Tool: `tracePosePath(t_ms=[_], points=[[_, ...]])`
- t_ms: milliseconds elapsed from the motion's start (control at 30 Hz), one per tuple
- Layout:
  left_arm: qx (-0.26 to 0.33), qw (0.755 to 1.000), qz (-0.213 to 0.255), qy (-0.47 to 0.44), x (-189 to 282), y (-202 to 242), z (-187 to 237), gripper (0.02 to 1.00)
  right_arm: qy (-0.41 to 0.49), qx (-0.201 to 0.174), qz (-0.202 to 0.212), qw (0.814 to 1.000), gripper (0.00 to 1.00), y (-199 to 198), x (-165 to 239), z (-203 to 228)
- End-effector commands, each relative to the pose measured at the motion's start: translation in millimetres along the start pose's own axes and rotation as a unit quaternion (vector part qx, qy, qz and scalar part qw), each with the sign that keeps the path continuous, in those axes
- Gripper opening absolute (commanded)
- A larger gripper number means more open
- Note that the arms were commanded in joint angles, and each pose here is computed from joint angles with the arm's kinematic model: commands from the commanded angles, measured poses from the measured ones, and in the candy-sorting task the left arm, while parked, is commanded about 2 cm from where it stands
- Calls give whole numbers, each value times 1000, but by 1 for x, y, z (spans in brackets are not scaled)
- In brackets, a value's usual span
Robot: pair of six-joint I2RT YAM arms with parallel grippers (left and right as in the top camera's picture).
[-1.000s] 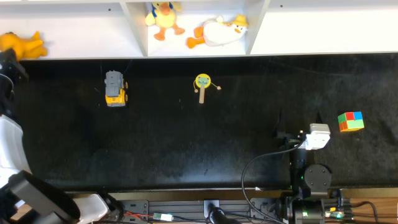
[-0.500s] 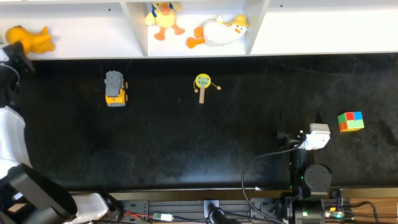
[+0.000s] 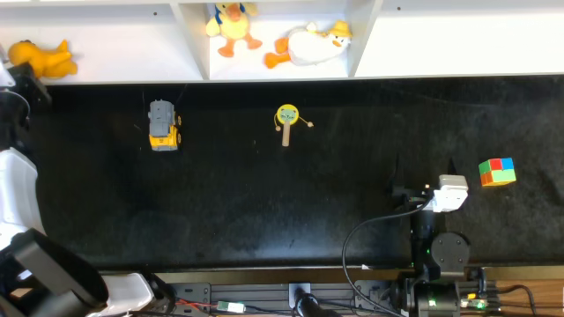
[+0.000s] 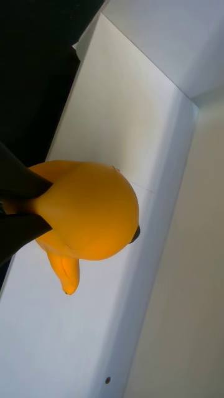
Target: Store Toys
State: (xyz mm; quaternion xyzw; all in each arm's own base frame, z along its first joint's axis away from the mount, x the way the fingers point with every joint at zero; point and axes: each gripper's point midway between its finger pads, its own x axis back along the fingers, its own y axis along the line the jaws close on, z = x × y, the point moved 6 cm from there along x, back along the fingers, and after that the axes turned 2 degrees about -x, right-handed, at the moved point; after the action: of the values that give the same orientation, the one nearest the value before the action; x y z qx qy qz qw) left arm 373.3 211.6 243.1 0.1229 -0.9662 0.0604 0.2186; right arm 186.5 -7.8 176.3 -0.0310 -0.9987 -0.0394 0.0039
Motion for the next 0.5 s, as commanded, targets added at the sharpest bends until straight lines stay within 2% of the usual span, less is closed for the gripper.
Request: tracePosePath(t_ms=[33, 500], points=[[-19, 1000, -3, -10, -6, -4, -13, 60, -1, -2, -2, 1000, 993, 0, 0, 3], [-28, 999, 15, -14, -24, -18, -10, 73, -1, -2, -2, 1000, 996, 0, 0, 3]])
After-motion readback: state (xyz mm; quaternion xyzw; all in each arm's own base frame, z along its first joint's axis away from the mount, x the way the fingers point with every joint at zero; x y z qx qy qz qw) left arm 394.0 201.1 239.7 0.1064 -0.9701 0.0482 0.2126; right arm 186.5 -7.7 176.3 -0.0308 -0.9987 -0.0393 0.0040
